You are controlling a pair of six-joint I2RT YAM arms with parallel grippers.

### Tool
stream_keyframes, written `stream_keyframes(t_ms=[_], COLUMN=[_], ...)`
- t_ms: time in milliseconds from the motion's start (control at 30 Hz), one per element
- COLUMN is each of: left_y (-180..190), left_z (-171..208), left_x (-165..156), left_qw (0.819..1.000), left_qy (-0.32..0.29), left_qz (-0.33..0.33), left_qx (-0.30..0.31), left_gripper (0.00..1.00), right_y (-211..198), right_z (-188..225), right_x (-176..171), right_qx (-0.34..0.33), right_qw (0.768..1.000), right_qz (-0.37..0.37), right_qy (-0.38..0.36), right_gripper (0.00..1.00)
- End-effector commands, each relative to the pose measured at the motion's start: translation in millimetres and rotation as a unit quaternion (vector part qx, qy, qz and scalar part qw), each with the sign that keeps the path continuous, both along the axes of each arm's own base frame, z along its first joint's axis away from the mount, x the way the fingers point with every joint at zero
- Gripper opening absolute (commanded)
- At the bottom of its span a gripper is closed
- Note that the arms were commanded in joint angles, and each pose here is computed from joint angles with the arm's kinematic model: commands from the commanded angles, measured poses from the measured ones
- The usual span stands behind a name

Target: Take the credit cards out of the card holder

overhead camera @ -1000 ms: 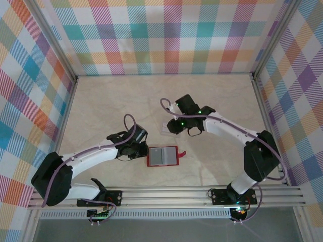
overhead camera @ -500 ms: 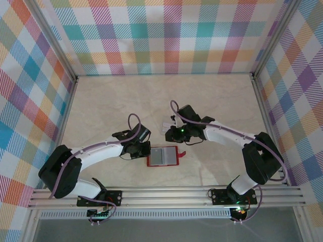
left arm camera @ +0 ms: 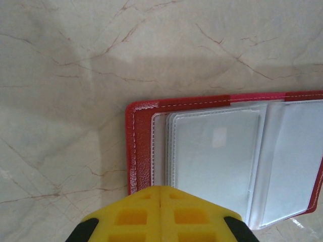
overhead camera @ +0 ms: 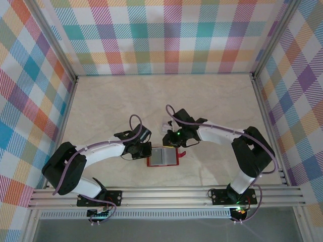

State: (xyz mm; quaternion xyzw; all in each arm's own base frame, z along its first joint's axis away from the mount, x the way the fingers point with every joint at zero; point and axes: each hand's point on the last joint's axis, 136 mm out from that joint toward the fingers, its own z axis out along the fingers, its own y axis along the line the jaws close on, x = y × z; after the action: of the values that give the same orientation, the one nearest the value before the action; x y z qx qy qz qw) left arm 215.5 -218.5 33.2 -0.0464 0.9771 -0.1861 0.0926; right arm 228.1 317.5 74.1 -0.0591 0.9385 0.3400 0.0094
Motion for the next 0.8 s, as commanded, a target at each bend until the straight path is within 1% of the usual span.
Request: stream_keyframes(t_ms=[0, 233, 533, 767], left_y=[5.5, 9.0, 12.8, 12.7], left_z=[-8.6, -13.0, -16.1, -15.3], left_x=[-4.5, -11.3, -17.0, -17.1], left_qw=[1.0, 1.0, 1.0, 1.0], left_qy=[0.012, 0.019, 0.023, 0.021], left_qz=[-0.002, -0.002, 0.002, 0.001], left_qx=[0.003, 0.003, 0.001, 0.0], left_gripper=[0.06, 0.05, 0.05, 0.05], right_y=[17.3, 34.0, 56.7, 66.8], right_z=[4.6, -3.6, -16.6, -29.4], right_x=[0.6, -3.8, -13.0, -20.0], right_qx=[0.018, 0.023, 0.024, 0.024], right_qw=[1.0, 0.999, 0.998, 0.997], right_qz=[0.009, 0.02, 0.036, 0.045], right_qy=[0.007, 0.022, 0.043, 0.061], right_gripper=[0.19, 0.19, 0.15, 0.14])
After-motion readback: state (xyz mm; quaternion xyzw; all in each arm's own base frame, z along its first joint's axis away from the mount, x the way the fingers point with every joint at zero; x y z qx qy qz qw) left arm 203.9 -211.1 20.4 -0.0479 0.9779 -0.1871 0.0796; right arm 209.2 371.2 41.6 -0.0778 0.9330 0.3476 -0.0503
